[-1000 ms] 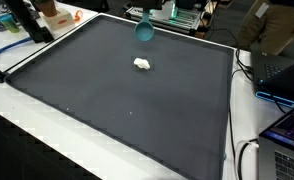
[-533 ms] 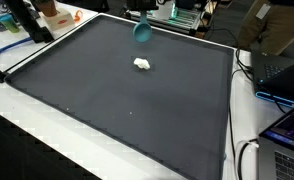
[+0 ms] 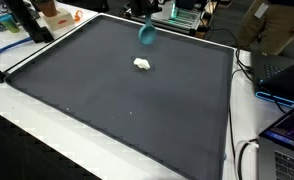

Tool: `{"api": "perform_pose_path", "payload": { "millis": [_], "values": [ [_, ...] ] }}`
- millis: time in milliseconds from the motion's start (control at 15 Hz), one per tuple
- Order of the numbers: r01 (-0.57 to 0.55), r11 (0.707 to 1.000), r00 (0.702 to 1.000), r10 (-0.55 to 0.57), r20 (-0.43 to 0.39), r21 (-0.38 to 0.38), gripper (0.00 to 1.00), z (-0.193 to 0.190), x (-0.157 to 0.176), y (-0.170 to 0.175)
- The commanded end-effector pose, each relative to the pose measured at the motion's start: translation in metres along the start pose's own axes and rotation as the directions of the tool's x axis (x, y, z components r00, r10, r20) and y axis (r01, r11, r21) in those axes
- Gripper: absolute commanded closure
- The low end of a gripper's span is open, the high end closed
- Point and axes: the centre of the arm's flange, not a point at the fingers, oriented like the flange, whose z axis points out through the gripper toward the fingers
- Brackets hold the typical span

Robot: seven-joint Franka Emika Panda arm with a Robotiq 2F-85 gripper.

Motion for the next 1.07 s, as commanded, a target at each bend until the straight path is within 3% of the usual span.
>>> {"api": "perform_pose_path", "payload": {
  "millis": [0,400,600,1000],
  "values": [
    [0.062,0.998,0.997,-0.061,0.05,-0.007,0.78,0.029,-0.003,0.001],
    [0.148,0.985,0.986,-0.141,0.086,-0.09,0.78,0.057,-0.002,0.013],
    [0.179,0.982,0.979,-0.172,0.113,-0.057,0.78,0.07,-0.004,0.013],
    [0.22,0.975,0.973,-0.217,0.077,-0.033,0.78,0.084,0.001,0.006]
  ]
}}
